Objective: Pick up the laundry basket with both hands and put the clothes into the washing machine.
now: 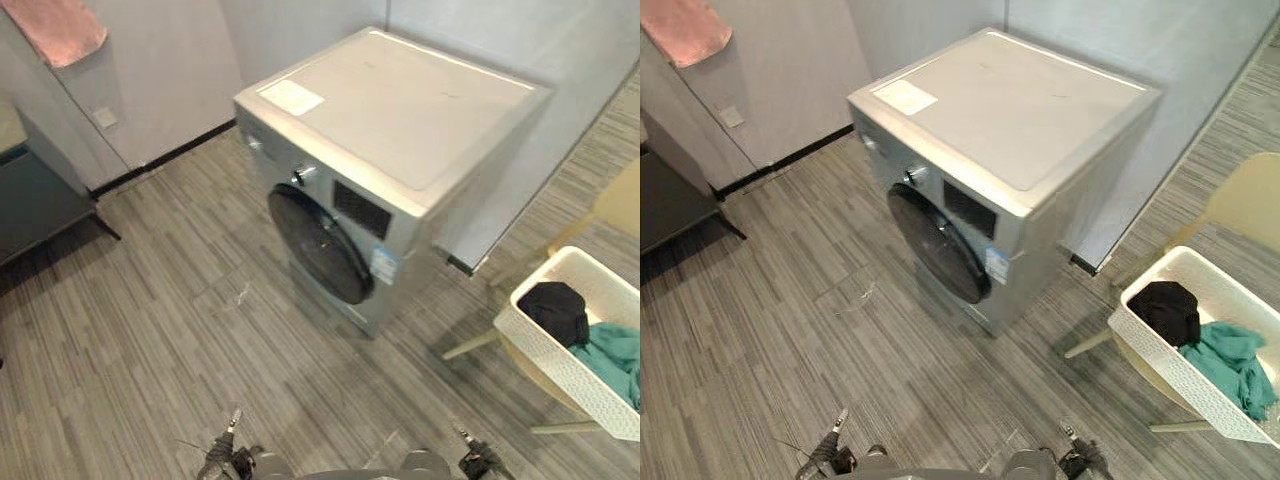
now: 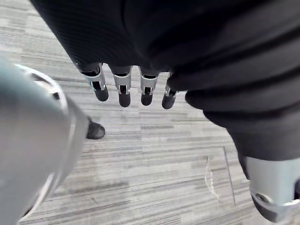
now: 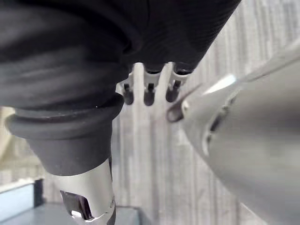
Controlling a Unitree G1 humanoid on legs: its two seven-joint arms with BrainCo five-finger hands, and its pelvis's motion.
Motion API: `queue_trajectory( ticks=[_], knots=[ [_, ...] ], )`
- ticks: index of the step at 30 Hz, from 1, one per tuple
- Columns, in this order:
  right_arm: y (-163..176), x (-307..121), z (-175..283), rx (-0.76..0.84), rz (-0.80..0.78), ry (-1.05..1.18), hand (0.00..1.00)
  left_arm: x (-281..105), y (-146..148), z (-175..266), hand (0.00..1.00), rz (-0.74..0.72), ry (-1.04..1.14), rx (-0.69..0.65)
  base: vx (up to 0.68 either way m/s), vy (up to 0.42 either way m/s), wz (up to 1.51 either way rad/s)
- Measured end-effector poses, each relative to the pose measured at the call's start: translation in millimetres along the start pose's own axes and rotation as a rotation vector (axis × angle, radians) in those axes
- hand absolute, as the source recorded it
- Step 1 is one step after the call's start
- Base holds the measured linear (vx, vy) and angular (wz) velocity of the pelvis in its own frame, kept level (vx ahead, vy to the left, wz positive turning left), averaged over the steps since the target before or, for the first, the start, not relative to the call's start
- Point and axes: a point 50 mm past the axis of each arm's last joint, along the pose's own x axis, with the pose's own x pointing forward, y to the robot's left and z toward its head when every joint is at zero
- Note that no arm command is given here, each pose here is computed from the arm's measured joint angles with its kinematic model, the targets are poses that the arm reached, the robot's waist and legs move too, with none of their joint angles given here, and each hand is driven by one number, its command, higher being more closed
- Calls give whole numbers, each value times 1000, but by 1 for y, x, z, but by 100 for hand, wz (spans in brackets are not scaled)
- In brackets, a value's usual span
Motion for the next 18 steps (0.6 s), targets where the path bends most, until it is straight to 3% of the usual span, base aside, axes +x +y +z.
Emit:
queue_trajectory(
  ticks=[5, 8, 10, 15, 18],
  knots=[
    [26, 2, 12, -53, 54, -26, 0, 4, 6, 15, 0, -11, -48, 167, -19, 130, -5],
    [50, -2, 56, -126, 141, -191, 0, 2, -21, 15, 0, -92, -61, 286, -130, 86, -3],
    [59, -9, 78, -148, 180, -291, 0, 0, -24, 7, 0, -104, -44, 305, -128, 71, -1],
    [100, -42, 112, -198, 370, -522, 0, -1, 10, -13, 0, -33, 11, 404, -57, -41, -27],
    [120, -66, 131, -184, 485, -655, 0, 2, 13, -7, 0, -22, 3, 439, 20, -290, -2]
  ],
)
